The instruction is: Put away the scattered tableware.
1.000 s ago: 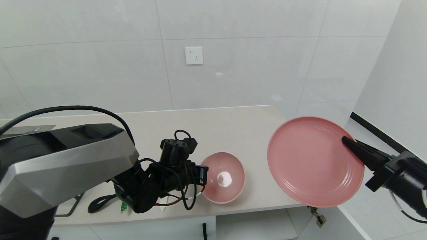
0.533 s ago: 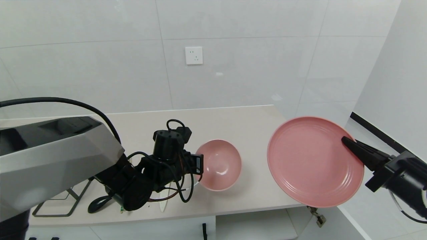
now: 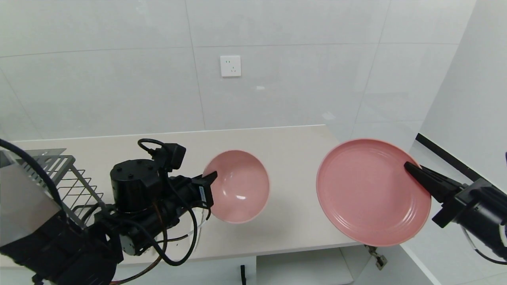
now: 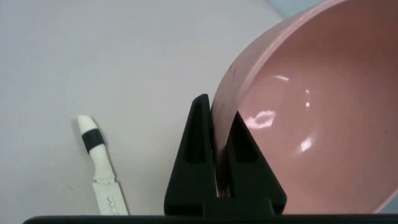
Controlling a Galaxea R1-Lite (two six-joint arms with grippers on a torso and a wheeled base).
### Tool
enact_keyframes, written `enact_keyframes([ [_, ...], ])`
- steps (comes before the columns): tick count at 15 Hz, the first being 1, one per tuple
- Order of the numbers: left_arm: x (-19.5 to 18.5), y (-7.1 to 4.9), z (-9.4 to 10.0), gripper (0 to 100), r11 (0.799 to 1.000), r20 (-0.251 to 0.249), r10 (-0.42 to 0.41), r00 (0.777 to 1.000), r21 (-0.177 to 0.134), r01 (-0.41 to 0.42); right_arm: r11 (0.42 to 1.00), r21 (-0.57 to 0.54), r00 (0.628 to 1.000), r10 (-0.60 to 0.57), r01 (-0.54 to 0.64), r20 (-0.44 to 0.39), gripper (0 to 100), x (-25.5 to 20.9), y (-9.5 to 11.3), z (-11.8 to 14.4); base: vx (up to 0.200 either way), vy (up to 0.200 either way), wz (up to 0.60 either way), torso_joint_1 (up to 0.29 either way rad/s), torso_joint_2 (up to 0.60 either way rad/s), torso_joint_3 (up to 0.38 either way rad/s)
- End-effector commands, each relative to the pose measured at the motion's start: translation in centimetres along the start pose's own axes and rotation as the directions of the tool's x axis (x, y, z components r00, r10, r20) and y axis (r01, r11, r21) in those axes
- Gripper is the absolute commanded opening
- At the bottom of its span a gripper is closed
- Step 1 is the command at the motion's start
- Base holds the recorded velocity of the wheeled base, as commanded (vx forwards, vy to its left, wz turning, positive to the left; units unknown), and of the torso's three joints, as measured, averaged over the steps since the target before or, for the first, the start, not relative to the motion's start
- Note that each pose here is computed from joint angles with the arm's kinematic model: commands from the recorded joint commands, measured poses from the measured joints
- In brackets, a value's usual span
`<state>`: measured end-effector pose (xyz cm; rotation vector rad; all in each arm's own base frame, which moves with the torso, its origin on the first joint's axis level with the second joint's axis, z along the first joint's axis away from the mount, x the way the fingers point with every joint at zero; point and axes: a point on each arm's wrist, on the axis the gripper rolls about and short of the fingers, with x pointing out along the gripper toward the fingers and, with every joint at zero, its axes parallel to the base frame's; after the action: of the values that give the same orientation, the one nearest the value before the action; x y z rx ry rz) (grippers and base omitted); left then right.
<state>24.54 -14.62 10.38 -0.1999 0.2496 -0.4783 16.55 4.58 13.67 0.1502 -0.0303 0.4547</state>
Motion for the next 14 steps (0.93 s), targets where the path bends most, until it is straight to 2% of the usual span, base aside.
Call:
enact_keyframes([
  [1,-1.0,0.1,0.4,0,1.0,0.033,-0.016,0.999,-0.008,0.016,1.0,0.001,1.0,0.003,-0.003,-0.003,0,0.1,0.0,-0.1,0.0,0.0,0.0,0.0,0.0,0.0],
  [3,-1.1,-0.3,0.1,0,0.997,0.02,-0.069,0.997,-0.015,0.069,1.0,0.001,1.0,0.024,-0.024,-0.006,0,0.2,0.4,-0.1,0.0,0.0,0.0,0.0,0.0,0.0],
  [4,-1.2,-0.4,0.0,0,0.997,0.015,-0.069,0.997,-0.021,0.07,0.999,0.003,0.999,0.035,-0.035,-0.006,0,0.2,0.6,-0.1,0.0,0.0,0.0,0.0,0.0,0.0],
  [5,-2.0,-0.1,-0.1,0,0.998,0.028,-0.058,0.998,-0.03,0.059,0.999,0.002,0.999,0.046,-0.046,-0.003,0,0.3,0.7,-0.1,0.0,0.0,0.0,0.0,0.0,0.0],
  [8,-5.3,0.3,-0.2,0,0.997,0.098,-0.069,0.993,-0.032,0.073,0.999,0.01,0.999,0.038,-0.038,0.004,0,1.0,0.5,0.1,0.0,0.0,0.0,0.0,0.0,0.0],
  [9,-7.7,1.0,-0.8,0,0.998,0.1,-0.044,0.994,-0.043,0.049,0.999,0.01,0.999,0.041,-0.042,0.017,0,1.3,0.5,0.3,0.0,0.0,0.0,0.0,0.0,0.0],
  [10,-8.8,1.2,-0.9,0,0.997,0.101,-0.038,0.994,-0.059,0.045,0.998,0.018,0.998,0.055,-0.055,0.025,0,1.3,0.8,0.5,0.0,0.0,0.0,0.0,0.0,0.0],
  [12,-9.8,0.8,0.8,0,0.975,0.191,-0.074,0.979,-0.193,0.111,0.981,0.143,0.991,0.12,-0.128,0.062,0,2.4,2.1,1.1,0.0,0.0,0.0,0.0,0.0,0.0],
  [13,-9.5,0.7,1.9,0,0.962,0.244,-0.08,0.966,-0.233,0.139,0.975,0.172,0.987,0.128,-0.144,0.1,0,3.0,2.1,1.9,0.0,0.0,0.0,0.0,0.0,0.0],
  [14,-9.0,0.5,2.6,0,0.956,0.273,-0.089,0.958,-0.245,0.159,0.975,0.169,0.985,0.129,-0.147,0.115,0,3.0,2.1,2.2,0.0,0.0,0.0,0.0,0.0,0.0],
])
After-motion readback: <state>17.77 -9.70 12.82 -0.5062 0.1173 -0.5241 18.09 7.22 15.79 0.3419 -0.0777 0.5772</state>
